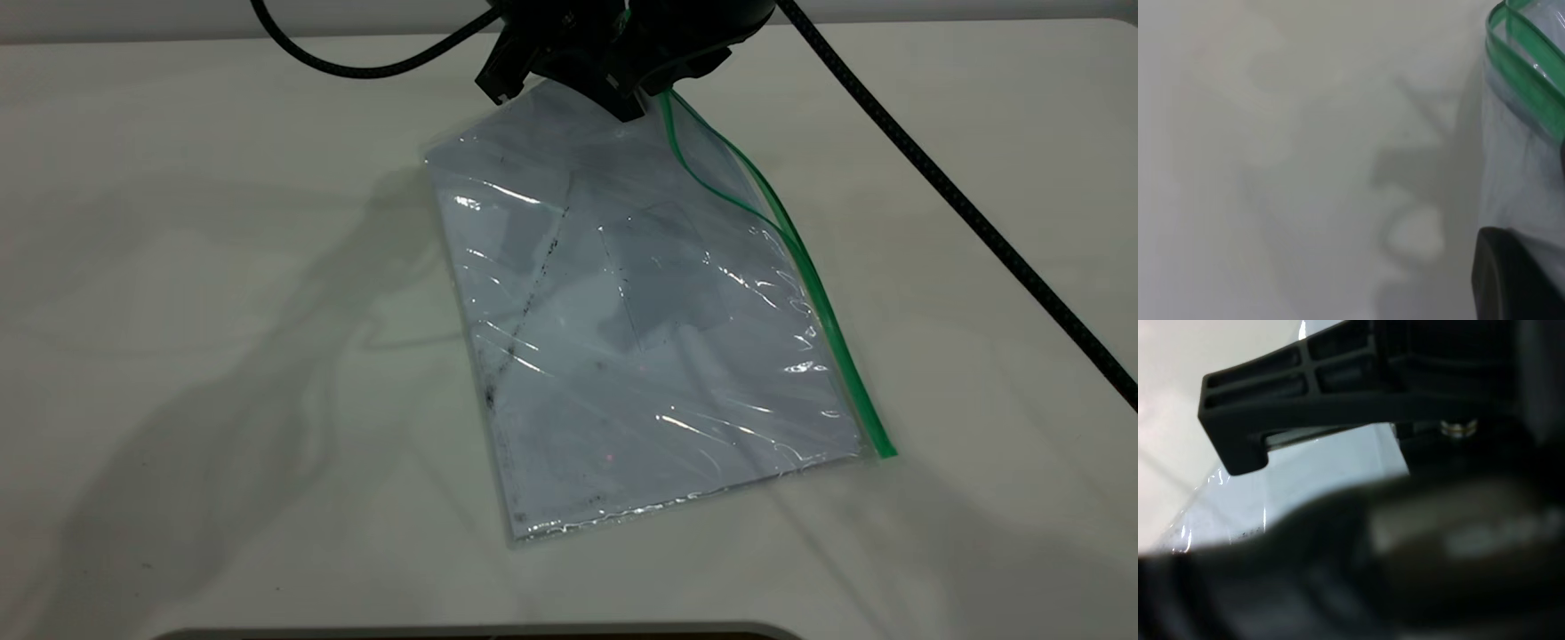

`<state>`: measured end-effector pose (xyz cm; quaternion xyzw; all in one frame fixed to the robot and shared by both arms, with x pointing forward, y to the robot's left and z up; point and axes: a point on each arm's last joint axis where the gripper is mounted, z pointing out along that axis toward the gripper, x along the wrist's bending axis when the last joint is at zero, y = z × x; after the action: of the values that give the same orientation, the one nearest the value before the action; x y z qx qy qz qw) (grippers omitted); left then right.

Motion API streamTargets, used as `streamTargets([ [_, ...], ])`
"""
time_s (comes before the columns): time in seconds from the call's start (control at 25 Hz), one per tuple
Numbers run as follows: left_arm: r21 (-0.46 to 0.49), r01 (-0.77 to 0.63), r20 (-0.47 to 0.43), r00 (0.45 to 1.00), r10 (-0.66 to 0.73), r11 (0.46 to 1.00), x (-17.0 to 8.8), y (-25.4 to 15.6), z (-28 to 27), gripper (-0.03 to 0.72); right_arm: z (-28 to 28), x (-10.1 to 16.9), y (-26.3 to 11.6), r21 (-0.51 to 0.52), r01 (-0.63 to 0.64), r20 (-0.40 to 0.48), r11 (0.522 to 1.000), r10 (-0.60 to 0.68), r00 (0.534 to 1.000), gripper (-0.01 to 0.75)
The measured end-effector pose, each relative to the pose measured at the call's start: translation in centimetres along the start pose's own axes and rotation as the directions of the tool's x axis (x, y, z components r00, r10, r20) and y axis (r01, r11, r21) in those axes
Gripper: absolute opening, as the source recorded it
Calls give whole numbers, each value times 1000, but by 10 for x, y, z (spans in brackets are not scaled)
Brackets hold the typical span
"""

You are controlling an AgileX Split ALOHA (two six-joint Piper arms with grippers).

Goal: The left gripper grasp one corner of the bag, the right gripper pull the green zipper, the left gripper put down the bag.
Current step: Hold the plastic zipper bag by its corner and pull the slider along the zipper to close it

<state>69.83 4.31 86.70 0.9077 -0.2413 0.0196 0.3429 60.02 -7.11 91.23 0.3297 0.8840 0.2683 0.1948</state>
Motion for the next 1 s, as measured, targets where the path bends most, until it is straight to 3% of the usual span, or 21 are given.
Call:
streamTargets([
  [1.0,37,93,4,996,-93,995,1,5,-42,53,-5,-1,6,-6,-25,-5,1000,25,1000,65],
])
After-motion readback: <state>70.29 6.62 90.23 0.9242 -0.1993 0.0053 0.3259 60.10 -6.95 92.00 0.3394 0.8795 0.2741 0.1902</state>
